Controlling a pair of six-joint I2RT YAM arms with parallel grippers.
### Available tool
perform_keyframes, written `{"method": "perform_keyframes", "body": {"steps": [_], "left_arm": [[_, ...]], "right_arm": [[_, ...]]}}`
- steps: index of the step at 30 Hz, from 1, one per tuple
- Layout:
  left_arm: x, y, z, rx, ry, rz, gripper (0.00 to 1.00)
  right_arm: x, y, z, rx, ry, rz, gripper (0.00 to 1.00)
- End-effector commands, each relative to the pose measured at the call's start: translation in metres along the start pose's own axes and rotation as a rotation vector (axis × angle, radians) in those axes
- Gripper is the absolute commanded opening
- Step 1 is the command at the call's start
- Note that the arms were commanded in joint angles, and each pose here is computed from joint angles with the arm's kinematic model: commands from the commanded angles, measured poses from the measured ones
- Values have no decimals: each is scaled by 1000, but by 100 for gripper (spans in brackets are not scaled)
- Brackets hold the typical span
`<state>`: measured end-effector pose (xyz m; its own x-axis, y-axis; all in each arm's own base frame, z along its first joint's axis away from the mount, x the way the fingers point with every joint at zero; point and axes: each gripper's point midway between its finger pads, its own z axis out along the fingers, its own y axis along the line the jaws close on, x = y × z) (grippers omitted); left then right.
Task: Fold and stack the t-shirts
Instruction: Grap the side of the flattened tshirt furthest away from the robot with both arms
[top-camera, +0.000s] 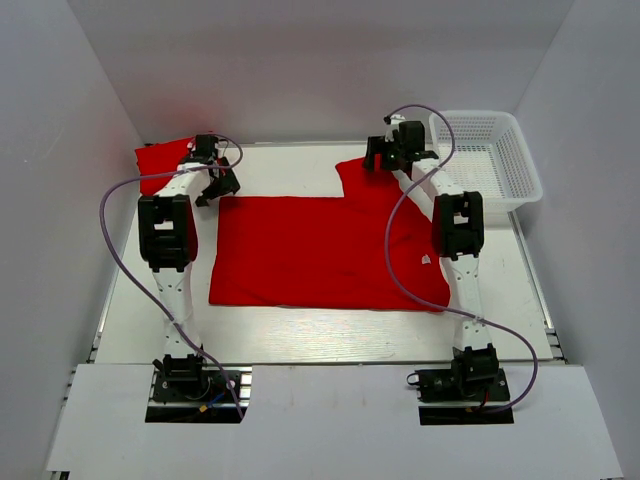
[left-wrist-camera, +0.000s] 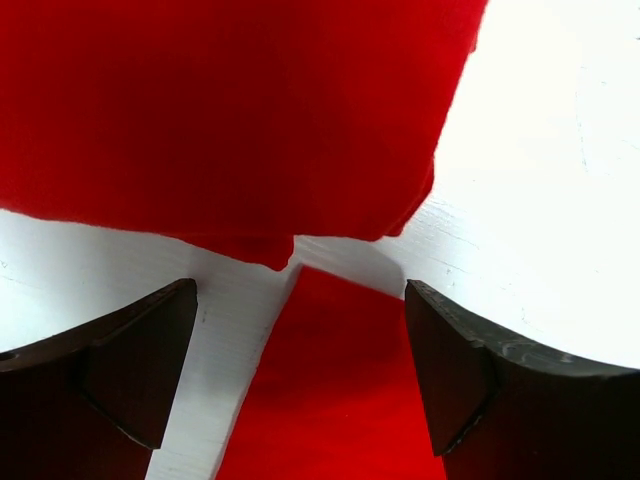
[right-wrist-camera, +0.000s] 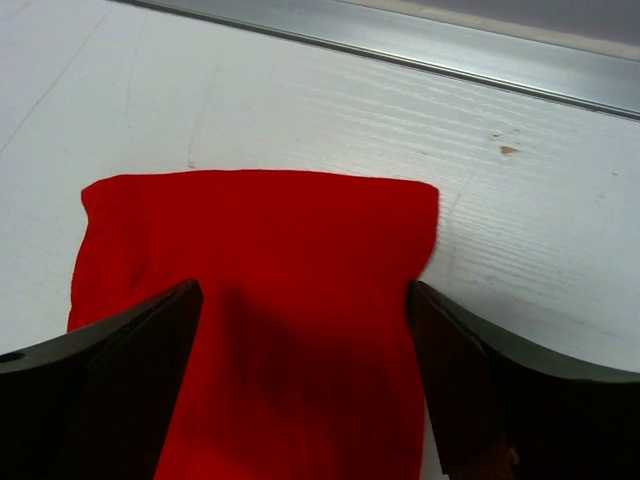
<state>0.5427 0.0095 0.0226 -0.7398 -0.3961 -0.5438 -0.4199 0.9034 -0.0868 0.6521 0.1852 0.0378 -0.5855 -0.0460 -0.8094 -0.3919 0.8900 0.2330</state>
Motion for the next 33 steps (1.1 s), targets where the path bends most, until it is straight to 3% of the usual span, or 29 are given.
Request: {"method": "perform_keyframes", "body": {"steps": [1, 4, 7, 8, 11, 14, 15, 19, 22, 27, 28, 30, 31, 33], "left_arm": [[23, -1, 8, 25, 57, 4, 94], [36, -7, 20, 60, 96, 6, 91], [48, -13, 28, 99, 137, 6, 81], [49, -17, 27, 119, 146, 5, 69], [56, -24, 30, 168, 153, 2, 49], [56, -35, 25, 221, 133, 18, 17], [56, -34, 23, 224, 128, 18, 0], [30, -43, 11, 260, 45, 24, 0], [13, -48, -2, 287, -18, 35, 0], [-1, -47, -33, 303, -83, 31, 0], [-2, -40, -32, 292, -77, 22, 14], [-9, -39, -38, 281, -87, 9, 67], [-7, -36, -39, 263, -73, 9, 73], [-16, -33, -45, 241, -95, 6, 98]], "right_arm": [[9, 24, 2, -39, 35, -38, 85], [12, 15, 5, 61, 42, -56, 73], [15, 5, 5, 162, 52, -73, 58], [19, 0, 5, 187, 59, -75, 52], [18, -3, 6, 228, 59, -103, 37], [15, 6, 7, 226, 53, -143, 27], [10, 8, 7, 222, 36, -147, 24], [-27, 20, -7, 180, -73, -164, 2], [-69, 39, -24, 105, -215, -177, 0], [-91, 47, -45, 84, -273, -196, 0], [-90, 51, -46, 61, -264, -201, 0], [-85, 55, -46, 46, -249, -196, 0], [-85, 59, -49, 29, -249, -200, 0], [-83, 62, -51, 19, -253, -195, 0]]}}
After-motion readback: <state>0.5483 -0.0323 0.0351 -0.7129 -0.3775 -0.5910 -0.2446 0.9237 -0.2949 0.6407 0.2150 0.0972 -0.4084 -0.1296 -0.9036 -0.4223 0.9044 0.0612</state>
